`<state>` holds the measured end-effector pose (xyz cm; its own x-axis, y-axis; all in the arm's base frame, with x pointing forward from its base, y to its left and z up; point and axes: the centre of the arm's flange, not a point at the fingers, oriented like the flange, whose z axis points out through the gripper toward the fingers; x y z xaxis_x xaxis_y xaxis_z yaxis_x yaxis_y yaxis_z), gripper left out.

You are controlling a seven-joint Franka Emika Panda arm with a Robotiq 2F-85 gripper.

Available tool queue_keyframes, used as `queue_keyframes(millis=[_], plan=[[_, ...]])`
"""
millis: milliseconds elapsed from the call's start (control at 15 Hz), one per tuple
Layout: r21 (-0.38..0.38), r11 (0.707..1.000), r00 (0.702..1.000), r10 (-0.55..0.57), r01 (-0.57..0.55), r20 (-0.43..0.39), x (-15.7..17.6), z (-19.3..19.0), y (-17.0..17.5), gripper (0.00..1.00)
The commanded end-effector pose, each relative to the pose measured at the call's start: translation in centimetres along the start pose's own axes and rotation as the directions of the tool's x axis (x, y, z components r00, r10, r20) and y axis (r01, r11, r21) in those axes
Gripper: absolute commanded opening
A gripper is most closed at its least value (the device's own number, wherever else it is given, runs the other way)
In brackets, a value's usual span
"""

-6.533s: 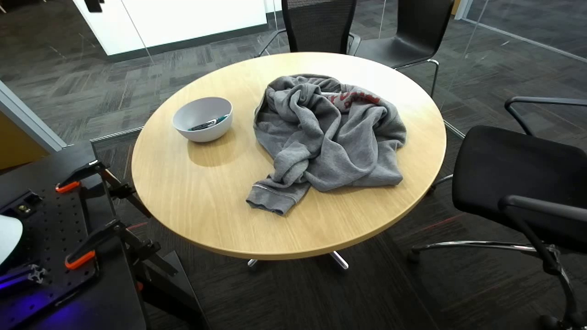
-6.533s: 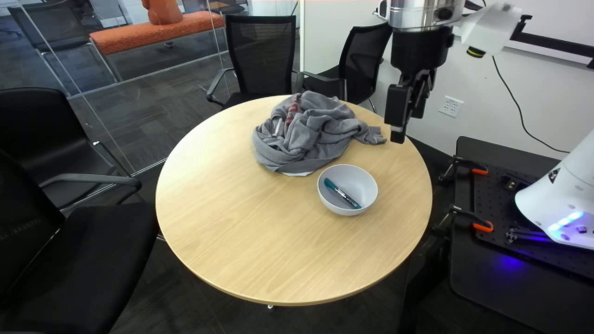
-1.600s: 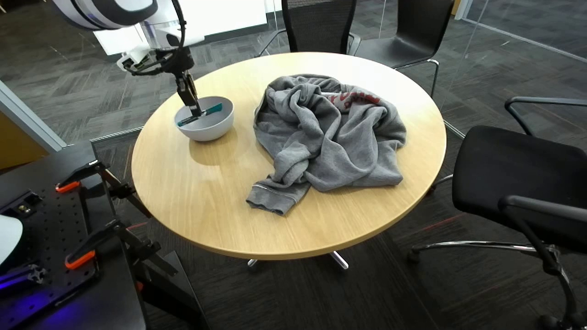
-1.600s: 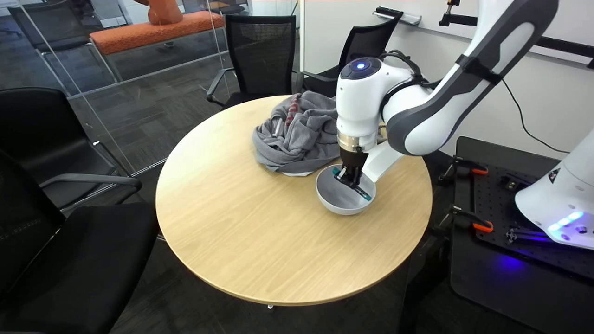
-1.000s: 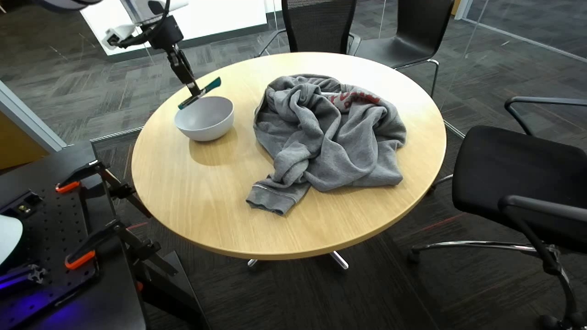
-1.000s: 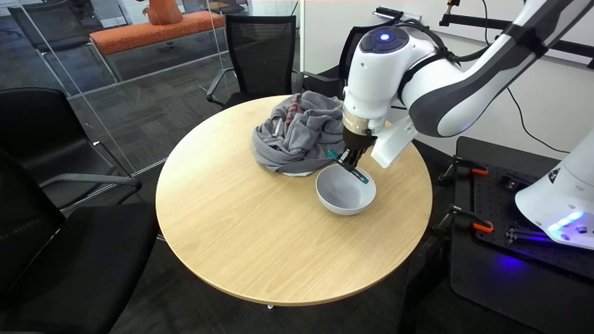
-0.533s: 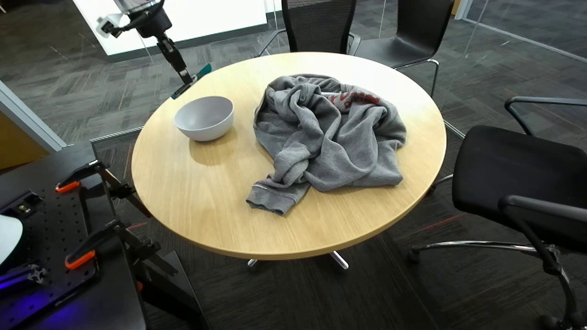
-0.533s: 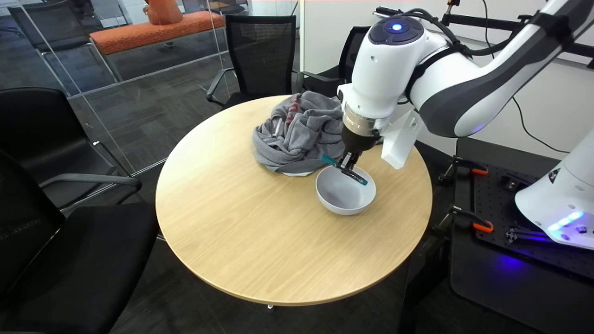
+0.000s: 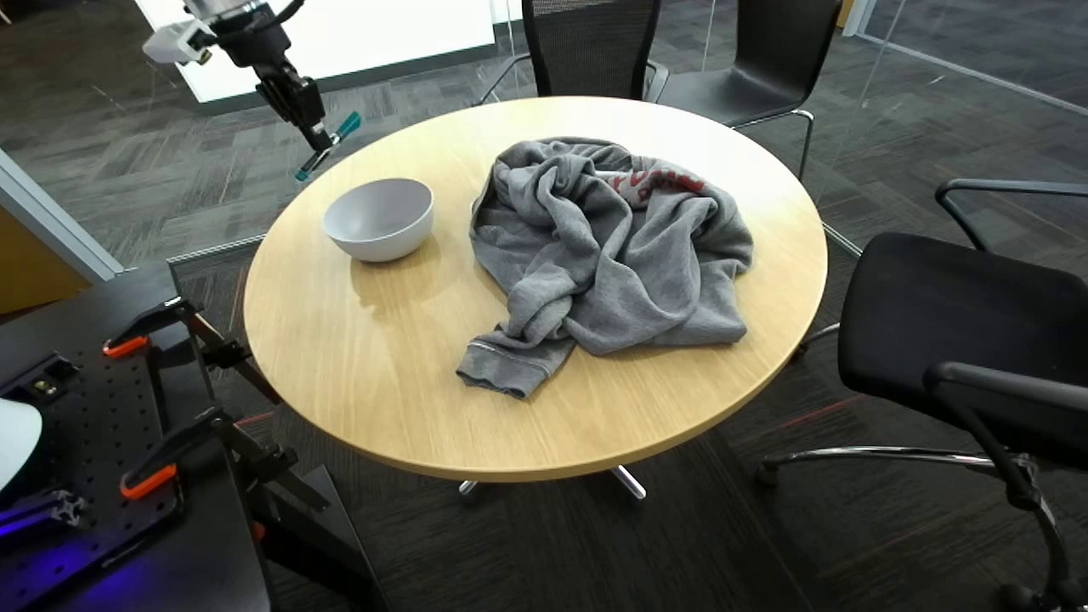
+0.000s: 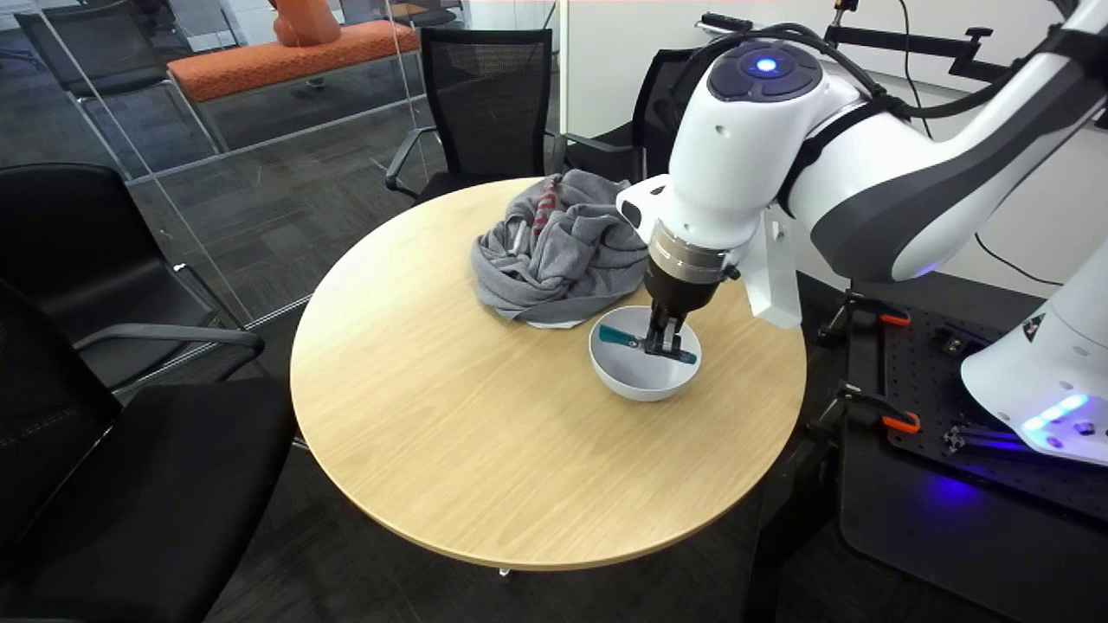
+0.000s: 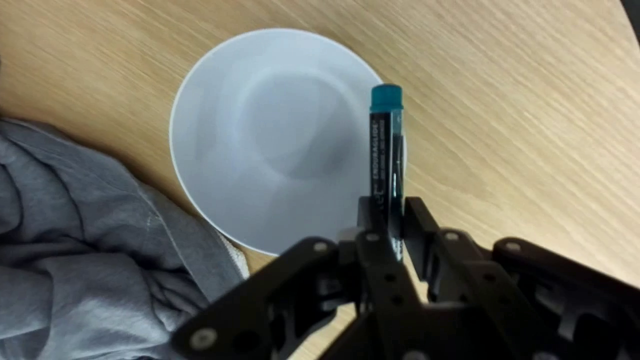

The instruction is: Remove the green marker from the grey bowl

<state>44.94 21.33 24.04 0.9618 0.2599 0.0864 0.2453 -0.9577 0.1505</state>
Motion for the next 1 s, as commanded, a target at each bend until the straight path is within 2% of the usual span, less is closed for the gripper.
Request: queue_keyframes(millis=[0,400,867,933], plan=[[0.022,0.991,0.991,-0.131,0.131,0.009,-0.8,-0.9,-0.5,0.04],[0.068,0.956,0.957,-0.289,0.286,0.036,-0.7,0.5,-2.9,0.04],[0.101,0.94,0.937,-0.336,0.327,0.093,-1.5,3.9,-5.5,0.04],[0.084,0.944,0.943,-0.324,0.318,0.078,-2.1,3.4,-4.8,0.17]])
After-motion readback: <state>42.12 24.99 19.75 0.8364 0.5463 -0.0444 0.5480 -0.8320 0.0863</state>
